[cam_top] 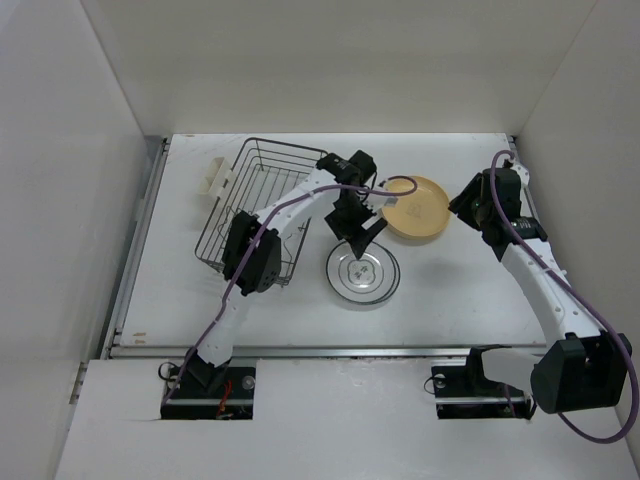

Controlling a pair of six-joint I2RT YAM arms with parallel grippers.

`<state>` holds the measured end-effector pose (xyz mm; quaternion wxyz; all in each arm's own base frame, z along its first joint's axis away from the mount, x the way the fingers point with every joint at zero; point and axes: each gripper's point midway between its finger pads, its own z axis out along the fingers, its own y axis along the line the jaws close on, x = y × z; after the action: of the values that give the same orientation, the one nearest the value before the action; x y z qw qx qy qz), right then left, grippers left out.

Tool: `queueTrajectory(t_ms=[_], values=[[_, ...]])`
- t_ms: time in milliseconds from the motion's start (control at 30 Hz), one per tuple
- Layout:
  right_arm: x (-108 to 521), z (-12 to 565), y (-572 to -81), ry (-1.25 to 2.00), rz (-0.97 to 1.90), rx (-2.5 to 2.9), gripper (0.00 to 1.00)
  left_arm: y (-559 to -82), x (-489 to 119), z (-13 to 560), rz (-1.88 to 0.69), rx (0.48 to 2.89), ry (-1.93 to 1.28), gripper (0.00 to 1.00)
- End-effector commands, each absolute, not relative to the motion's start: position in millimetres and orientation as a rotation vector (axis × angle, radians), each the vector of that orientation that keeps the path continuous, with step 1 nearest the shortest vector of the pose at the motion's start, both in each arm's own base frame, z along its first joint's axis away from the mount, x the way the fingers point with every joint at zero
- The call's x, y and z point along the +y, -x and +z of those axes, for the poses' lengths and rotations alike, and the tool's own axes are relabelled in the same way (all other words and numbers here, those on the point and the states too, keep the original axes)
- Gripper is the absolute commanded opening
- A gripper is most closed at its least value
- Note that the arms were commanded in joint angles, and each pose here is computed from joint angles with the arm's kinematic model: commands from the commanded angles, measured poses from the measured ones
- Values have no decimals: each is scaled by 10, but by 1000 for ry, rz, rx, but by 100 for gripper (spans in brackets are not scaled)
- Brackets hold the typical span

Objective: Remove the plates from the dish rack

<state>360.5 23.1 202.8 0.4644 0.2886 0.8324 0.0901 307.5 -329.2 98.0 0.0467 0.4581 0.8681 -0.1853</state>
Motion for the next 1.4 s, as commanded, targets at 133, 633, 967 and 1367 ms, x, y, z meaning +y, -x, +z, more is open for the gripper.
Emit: queueTrajectory(t_ms=[133, 633, 967, 1367], values=[[274, 2082, -3660, -674, 240, 2025, 48, -3399, -3310, 1921, -536, 2403, -1209, 88], [490, 1970, -3944, -581, 273, 2071, 48, -4322, -61, 2380, 216, 2567, -65, 100], [609, 1920, -4447, -560, 275, 2096, 48, -3565, 151, 1511, -189, 2853, 1, 91], [594, 1878, -4598, -572, 249, 2105, 48, -3616, 372, 1025, -264, 2979, 239, 0]])
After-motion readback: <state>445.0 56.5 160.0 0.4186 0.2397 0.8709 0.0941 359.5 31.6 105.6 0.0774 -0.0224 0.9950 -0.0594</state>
